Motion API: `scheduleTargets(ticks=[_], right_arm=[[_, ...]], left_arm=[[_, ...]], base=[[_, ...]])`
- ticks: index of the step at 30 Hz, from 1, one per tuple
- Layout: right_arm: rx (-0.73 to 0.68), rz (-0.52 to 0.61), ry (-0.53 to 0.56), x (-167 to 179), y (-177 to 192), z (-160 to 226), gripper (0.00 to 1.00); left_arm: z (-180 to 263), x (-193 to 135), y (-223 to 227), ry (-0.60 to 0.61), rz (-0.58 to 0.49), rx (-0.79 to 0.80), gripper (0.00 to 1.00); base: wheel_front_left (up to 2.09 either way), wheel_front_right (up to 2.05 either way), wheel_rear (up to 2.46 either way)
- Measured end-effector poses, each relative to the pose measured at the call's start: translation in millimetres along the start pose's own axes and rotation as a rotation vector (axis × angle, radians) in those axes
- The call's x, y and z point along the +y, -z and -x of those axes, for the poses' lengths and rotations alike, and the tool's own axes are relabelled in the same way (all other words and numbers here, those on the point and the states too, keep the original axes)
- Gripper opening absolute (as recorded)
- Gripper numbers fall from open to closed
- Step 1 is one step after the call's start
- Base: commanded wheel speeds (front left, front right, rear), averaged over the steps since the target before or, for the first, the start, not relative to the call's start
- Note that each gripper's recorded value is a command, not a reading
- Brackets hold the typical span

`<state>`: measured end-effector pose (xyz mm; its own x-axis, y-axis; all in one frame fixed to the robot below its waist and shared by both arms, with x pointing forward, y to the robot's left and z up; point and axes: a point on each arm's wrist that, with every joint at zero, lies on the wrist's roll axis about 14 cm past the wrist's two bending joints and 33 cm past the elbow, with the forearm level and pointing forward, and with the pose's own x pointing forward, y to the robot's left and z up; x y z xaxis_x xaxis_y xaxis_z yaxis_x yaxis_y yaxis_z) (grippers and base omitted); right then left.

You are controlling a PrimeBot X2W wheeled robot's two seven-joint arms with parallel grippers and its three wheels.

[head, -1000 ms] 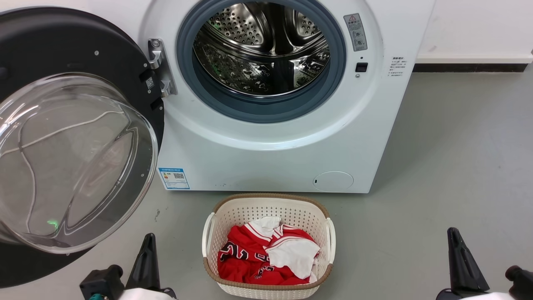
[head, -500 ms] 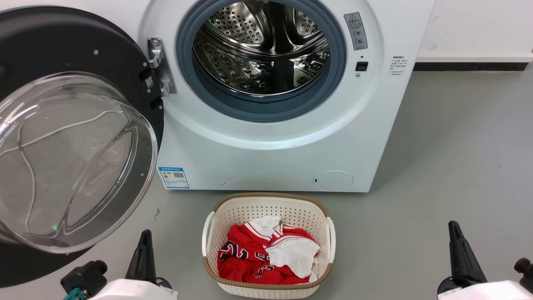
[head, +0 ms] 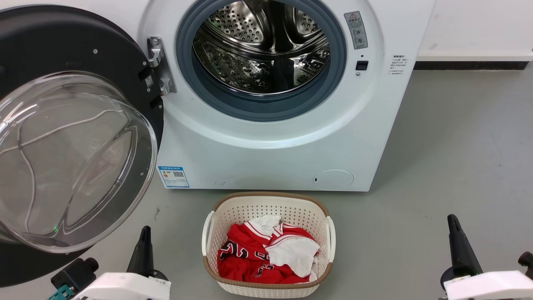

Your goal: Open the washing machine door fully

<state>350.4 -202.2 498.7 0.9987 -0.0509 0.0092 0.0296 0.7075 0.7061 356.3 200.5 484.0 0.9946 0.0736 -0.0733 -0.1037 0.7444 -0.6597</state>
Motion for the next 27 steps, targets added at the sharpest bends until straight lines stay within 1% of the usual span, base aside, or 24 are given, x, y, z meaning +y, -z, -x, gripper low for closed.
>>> scheduleTargets(ticks=[11,27], right_arm=[[0.008,-0.139,0.008,0,0,-7,0.00],[0.025,-0.315,0.018,0,1,-15,0.00]], left_arm=[[-5,0,-1,-0.003,0.150,0.012,0.00],[-13,-4,-3,0.011,0.341,0.026,0.00]], base=[[0.00,0.00,0.00],[0.00,0.00,0.00]])
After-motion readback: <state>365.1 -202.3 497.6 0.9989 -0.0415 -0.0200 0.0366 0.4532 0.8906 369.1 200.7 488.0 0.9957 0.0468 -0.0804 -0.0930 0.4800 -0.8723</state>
